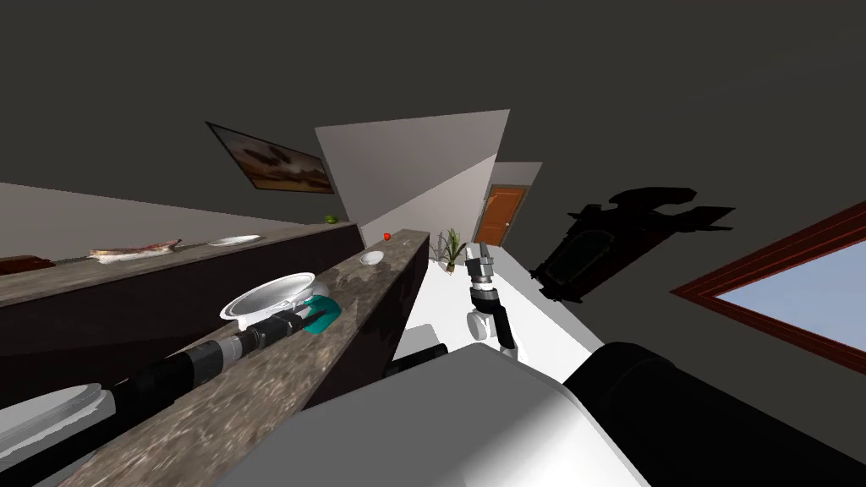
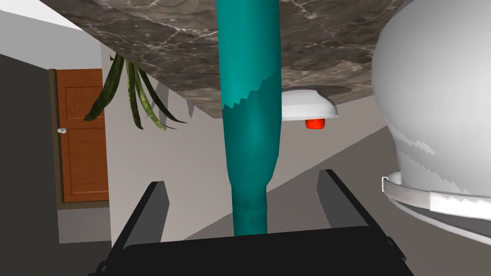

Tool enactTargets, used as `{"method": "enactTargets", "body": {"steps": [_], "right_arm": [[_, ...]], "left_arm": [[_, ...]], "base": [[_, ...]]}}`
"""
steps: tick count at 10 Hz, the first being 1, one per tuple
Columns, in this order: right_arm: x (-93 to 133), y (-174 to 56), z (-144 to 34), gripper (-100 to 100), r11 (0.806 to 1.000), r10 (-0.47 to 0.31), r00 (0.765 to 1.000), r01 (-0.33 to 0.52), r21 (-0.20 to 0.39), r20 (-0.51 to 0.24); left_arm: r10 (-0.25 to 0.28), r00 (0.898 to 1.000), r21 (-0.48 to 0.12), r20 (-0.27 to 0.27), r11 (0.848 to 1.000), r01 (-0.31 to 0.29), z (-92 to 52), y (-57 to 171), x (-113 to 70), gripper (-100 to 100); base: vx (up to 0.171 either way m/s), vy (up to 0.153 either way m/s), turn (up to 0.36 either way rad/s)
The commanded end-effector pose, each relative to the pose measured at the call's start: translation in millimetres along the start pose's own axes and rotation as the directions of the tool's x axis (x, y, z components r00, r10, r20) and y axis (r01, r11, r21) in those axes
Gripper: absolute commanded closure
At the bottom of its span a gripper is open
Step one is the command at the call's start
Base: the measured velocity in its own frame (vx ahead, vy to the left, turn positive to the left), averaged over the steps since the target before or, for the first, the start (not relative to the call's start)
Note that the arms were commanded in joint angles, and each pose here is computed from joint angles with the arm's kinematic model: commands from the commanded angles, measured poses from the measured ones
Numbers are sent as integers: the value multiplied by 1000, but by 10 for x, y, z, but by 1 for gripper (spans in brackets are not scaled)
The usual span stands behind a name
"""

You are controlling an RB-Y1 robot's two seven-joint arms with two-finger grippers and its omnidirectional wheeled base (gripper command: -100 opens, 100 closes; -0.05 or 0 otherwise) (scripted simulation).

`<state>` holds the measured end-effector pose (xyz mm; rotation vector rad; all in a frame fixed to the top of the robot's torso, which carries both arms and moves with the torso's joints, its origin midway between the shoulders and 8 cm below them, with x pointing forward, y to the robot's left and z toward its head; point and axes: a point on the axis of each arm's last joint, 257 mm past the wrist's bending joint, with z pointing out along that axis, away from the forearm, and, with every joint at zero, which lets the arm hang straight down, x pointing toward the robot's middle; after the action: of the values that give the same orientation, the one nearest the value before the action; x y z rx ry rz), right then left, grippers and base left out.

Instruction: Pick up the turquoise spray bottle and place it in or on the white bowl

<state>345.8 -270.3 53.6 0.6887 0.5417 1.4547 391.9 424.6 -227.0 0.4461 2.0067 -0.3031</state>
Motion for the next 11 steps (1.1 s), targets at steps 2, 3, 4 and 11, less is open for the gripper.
{"method": "enactTargets", "body": {"steps": [2, 3, 4, 11], "right_arm": [[1, 0, 1, 0, 1000, 0, 1000, 0, 0, 0], [1, 0, 1, 0, 1000, 0, 1000, 0, 0, 0], [1, 0, 1, 0, 1000, 0, 1000, 0, 0, 0], [0, 0, 0, 0, 1000, 0, 1000, 0, 0, 0]], "left_arm": [[-24, 1000, -48, 3, 999, 24, -16, 205, 30, -100], [-40, 999, -80, 7, 996, 40, -31, 339, 52, -100], [-48, 999, -96, 8, 994, 49, -39, 405, 63, -100], [-65, 998, -129, 12, 989, 66, -40, 548, 88, 100]], "base": [[-73, 4, -255], [-134, 8, -320], [-122, 17, -271], [-39, -5, -70]]}}
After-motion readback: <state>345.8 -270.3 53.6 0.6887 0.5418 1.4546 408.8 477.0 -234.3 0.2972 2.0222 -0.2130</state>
